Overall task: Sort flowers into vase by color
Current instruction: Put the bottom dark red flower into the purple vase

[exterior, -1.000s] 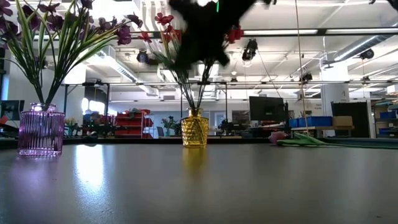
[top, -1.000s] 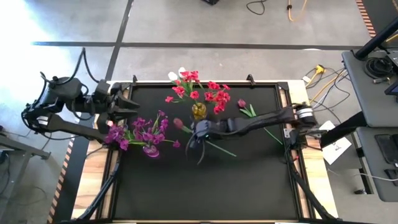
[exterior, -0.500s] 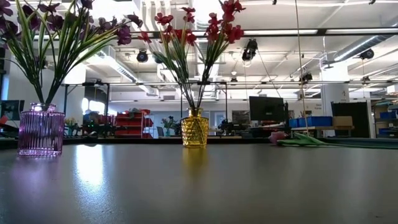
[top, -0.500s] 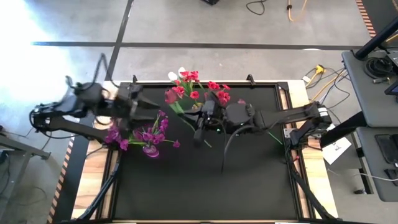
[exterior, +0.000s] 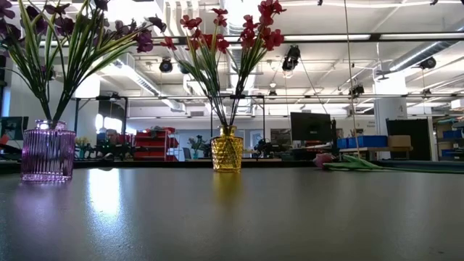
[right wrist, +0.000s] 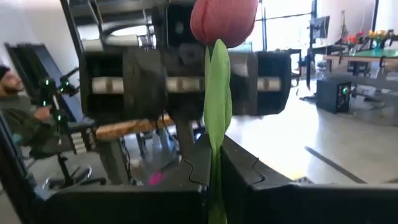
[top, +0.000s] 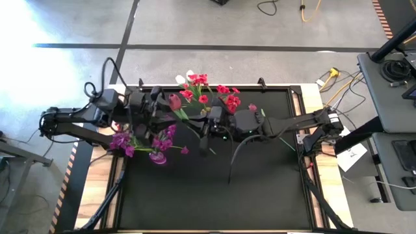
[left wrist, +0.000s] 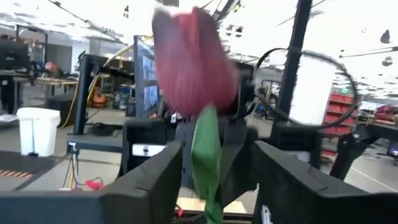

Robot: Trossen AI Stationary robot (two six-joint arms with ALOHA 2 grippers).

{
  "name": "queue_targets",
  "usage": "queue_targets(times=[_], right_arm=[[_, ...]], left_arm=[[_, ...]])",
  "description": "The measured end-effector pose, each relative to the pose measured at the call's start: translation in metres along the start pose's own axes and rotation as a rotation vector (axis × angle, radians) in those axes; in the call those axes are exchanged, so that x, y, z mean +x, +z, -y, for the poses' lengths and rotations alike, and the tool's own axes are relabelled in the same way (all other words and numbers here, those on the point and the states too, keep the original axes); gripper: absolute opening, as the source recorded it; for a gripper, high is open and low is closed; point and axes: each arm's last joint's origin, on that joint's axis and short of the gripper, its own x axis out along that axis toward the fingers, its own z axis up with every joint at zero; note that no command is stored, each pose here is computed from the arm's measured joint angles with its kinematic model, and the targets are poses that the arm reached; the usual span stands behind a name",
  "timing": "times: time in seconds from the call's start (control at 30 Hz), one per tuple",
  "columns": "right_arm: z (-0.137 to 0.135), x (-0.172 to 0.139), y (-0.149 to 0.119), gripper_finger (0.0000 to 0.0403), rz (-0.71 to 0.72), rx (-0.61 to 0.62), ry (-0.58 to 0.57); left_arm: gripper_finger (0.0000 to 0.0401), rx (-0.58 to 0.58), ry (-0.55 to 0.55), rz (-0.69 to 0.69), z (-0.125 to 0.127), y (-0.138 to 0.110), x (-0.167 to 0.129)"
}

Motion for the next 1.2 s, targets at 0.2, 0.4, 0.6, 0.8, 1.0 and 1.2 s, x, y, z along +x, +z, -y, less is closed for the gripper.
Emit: queue_targets(times=[0.2,0.4,0.6,0.8,1.0,1.2], right_arm=[[0.000,0.000,0.001,0.0012,0.006,-0.016,0.005],[-0.002,0.000,0.000,0.0016,0.007,-0.023,0.008],[-0.011,-0.005,0.000,0.0103,0.001,-0.027,0.036],[-0.022,-0.022,0.016,0.0213,0.037,-0.017,0.072],[-0.027,-0.032,0.025,0.0262,0.052,0.005,0.075],[-0.028,-0.037,0.027,0.0269,0.062,0.019,0.009]], left_arm=[[0.0108,-0.005,-0.008,0.032,-0.001,-0.002,0.008],[0.0013,-0.029,-0.004,0.003,-0.002,-0.007,0.013],[0.0003,0.047,0.009,-0.110,0.003,0.018,0.001],[0.0001,0.125,0.032,-0.367,0.012,0.063,-0.041],[0.0001,0.109,0.039,-0.410,0.021,0.102,-0.093],[0.0000,0.049,-0.027,-0.388,0.026,0.112,-0.142]])
